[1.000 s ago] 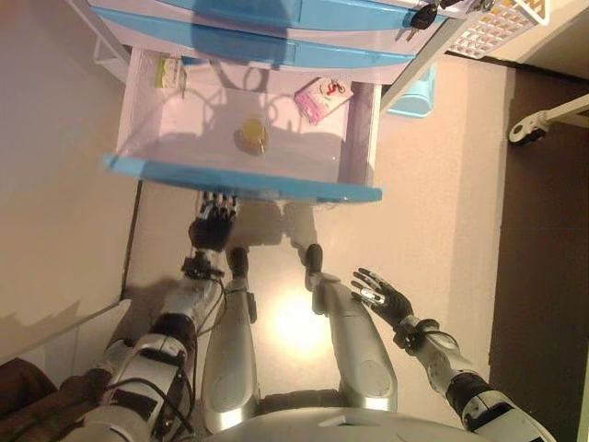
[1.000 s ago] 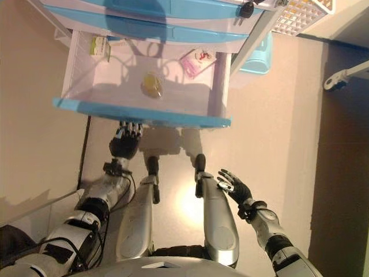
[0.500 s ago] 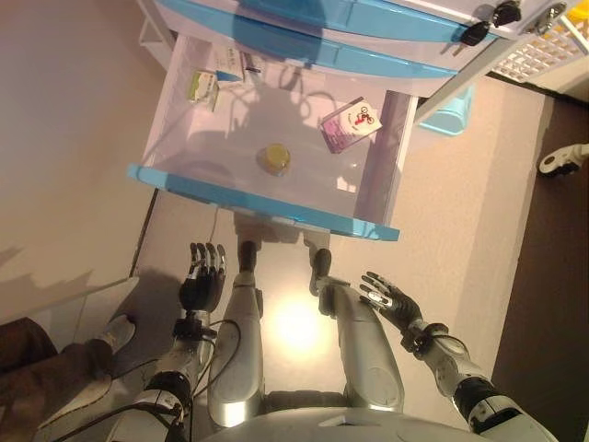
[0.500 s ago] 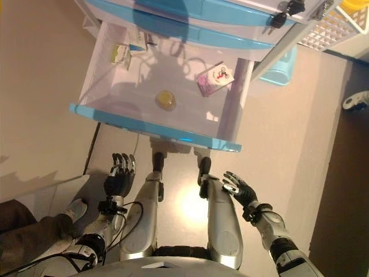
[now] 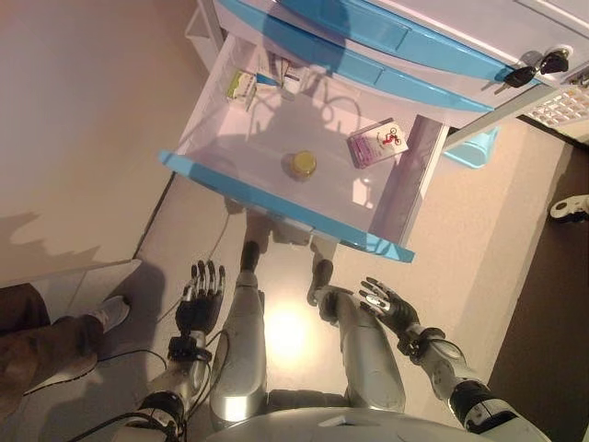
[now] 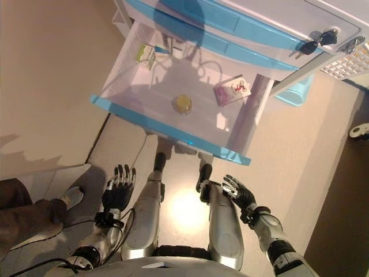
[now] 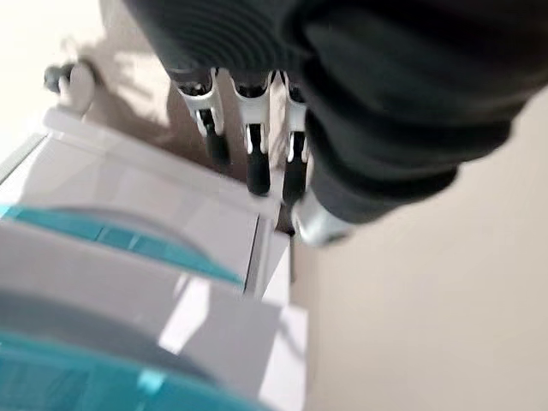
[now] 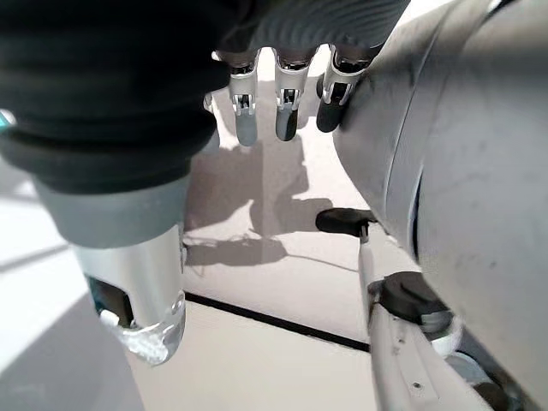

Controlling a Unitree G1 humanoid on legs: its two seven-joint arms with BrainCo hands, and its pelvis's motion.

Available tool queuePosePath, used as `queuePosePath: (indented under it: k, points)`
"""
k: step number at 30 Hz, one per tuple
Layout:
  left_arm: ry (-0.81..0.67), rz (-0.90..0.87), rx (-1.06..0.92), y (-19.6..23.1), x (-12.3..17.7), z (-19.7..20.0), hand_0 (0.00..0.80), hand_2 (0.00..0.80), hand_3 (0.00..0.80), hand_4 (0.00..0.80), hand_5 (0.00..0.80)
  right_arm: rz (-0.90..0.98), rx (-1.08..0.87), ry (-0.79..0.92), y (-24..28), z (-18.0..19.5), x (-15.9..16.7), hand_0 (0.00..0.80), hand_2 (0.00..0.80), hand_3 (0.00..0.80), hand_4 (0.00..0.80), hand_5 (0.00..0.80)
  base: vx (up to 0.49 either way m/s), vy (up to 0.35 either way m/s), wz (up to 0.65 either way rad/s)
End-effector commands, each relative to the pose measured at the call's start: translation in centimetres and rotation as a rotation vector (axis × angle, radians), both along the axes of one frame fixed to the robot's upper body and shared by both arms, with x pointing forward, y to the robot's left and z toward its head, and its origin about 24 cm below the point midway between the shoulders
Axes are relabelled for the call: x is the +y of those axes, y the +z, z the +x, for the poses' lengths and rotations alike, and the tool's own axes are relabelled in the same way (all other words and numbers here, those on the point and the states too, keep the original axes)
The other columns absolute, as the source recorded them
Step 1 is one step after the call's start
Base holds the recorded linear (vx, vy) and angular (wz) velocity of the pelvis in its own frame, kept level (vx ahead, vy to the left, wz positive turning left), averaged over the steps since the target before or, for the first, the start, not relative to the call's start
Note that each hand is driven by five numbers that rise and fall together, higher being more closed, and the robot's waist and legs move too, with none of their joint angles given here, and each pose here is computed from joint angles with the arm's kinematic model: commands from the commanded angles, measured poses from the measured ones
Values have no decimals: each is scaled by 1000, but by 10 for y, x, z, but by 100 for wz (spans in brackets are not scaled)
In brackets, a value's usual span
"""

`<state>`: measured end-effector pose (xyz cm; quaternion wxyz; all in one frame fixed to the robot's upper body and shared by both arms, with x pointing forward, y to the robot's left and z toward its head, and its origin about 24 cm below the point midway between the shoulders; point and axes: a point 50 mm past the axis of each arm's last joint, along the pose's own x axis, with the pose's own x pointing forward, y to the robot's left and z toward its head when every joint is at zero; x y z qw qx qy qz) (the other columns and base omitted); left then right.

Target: Open the drawer and pick up the medicine

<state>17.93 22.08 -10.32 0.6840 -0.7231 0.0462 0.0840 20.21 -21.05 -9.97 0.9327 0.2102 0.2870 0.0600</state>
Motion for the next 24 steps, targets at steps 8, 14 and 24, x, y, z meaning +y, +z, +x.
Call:
queuePosePath:
  k: [8,14,24]
  points:
    - [-33,148,155,-9,17,-30,0,0,0,0,0,-215,-25,-496,9,-30,-68,0,0,0,0,0,63,5,3]
    - [17,232,279,-11,35,-65,0,0,0,0,0,-415,-326,-642,74,-32,-98,0,0,0,0,0,93,4,-4]
    - [44,316,542,-28,49,-114,0,0,0,0,0,-922,-918,-507,201,-17,-98,0,0,0,0,0,53,36,-11]
